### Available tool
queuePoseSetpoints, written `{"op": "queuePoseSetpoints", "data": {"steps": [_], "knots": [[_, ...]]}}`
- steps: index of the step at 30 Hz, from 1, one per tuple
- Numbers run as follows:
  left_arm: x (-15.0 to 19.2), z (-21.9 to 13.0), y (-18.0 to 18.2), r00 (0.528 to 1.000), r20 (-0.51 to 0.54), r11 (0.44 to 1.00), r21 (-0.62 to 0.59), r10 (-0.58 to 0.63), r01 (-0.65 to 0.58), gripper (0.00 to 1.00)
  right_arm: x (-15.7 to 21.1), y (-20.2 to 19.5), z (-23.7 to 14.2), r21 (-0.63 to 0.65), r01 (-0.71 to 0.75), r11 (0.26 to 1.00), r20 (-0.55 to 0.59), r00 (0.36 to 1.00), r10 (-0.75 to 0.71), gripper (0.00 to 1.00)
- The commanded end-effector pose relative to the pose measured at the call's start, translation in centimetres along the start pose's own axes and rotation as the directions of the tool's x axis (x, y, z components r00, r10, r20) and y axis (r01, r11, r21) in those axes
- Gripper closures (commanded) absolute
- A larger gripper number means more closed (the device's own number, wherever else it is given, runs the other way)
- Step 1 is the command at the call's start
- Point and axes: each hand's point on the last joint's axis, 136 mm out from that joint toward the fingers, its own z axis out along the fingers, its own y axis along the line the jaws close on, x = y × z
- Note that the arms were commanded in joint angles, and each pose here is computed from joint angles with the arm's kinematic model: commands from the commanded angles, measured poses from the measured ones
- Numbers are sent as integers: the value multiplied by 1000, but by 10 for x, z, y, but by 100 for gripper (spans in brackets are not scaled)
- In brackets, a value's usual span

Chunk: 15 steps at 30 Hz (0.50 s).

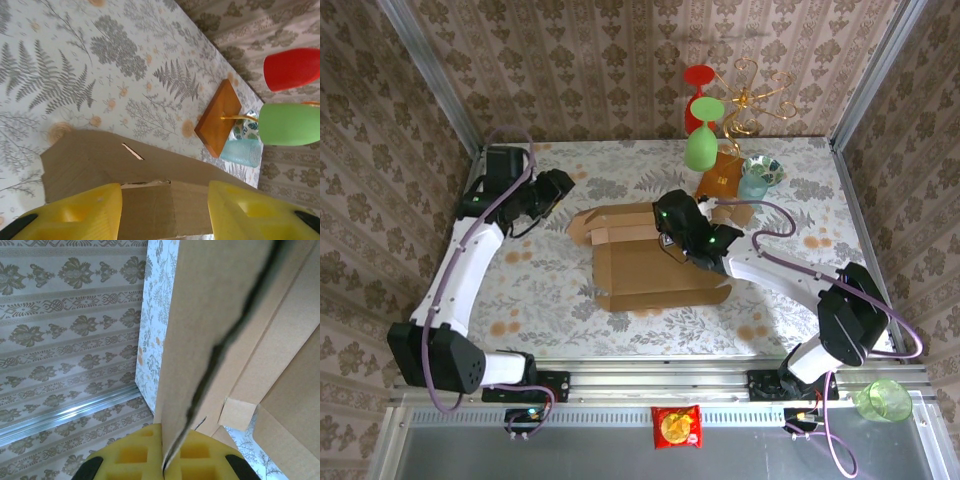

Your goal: Fold the paper box

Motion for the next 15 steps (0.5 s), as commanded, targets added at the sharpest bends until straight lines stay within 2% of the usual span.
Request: {"op": "queuePoseSetpoints", "data": {"steps": [1, 15], "knots": [[14, 15, -13, 998, -66, 998, 59, 18, -14, 51, -6, 8, -6, -34, -25, 999, -3, 1000, 25, 100], [54, 55, -5, 982, -186, 999, 9, 42, -41, 50, -16, 2, 5, -4, -48, 999, -16, 999, 48, 100]]}}
